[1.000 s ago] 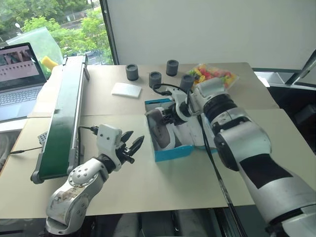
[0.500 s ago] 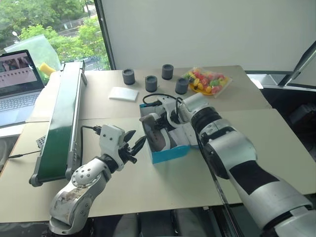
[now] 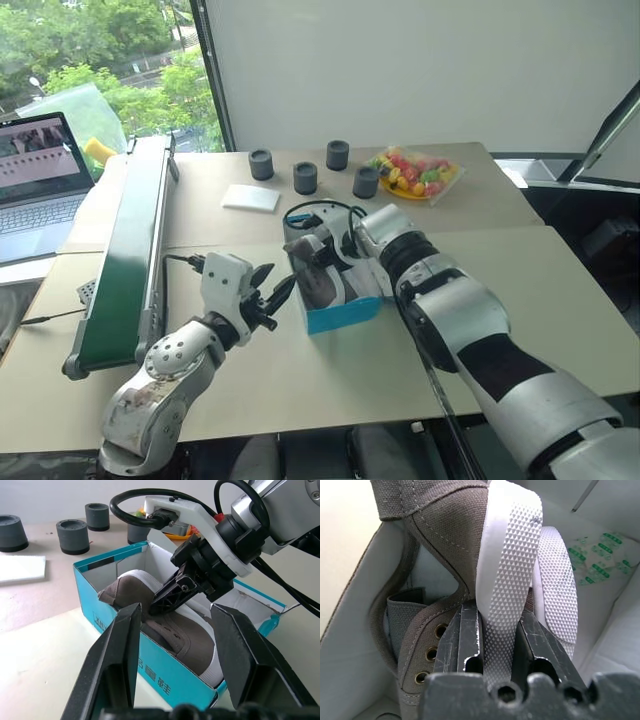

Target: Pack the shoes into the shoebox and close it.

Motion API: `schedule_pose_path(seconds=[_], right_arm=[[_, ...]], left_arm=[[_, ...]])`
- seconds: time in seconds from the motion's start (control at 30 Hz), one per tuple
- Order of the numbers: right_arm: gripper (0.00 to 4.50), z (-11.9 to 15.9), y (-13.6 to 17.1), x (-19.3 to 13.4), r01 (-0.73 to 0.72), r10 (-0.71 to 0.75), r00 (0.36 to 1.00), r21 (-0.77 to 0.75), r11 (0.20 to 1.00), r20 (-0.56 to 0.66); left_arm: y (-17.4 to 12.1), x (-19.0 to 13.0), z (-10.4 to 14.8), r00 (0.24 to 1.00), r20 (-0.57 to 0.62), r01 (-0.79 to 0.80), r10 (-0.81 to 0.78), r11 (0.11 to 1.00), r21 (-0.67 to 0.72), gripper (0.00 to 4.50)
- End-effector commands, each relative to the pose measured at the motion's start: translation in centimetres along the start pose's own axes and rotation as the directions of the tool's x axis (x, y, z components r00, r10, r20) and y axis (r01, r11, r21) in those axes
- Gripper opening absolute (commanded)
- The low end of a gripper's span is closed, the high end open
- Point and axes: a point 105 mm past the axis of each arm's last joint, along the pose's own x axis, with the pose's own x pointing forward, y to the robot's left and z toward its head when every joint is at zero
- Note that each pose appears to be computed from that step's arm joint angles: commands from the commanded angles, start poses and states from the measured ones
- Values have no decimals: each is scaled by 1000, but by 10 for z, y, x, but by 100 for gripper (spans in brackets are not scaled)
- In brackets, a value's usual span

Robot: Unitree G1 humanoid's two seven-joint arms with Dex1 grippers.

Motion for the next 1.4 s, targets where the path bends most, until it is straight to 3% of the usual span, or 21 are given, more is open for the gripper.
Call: schedule_pose_path(seconds=[0.03,0.23,0.43,0.5,0.67,0.73,0.97,1.13,1.4], right_arm=[[49,-58,-22,11,102,-83,983,110,989,-161],[49,-68,-15,23,105,-96,979,41,994,-181],[49,-87,23,48,-7,-26,968,-130,991,-251],[49,-92,30,51,-40,2,961,-133,990,-275],[49,-68,35,47,-40,37,983,-14,999,-181],[136,-57,29,44,-13,19,992,51,999,-126],[366,-2,30,23,-48,39,998,203,978,49],[366,29,13,-6,-69,36,990,247,967,137],[366,42,-18,-44,-91,17,979,358,929,204]], left_arm=[[-4,-6,11,999,41,-8,7,1000,19,233],[-2,-7,12,999,45,-23,22,1000,18,233],[-2,-4,14,999,47,-17,15,999,27,233],[-1,-5,16,999,48,-19,17,999,30,233],[2,-7,14,998,45,-35,33,999,29,233],[1,-7,13,999,44,-33,32,999,25,241],[0,-3,13,999,43,-14,13,1000,24,241],[0,-1,14,999,41,3,-4,1000,29,241],[3,1,17,999,40,18,-20,999,41,241]])
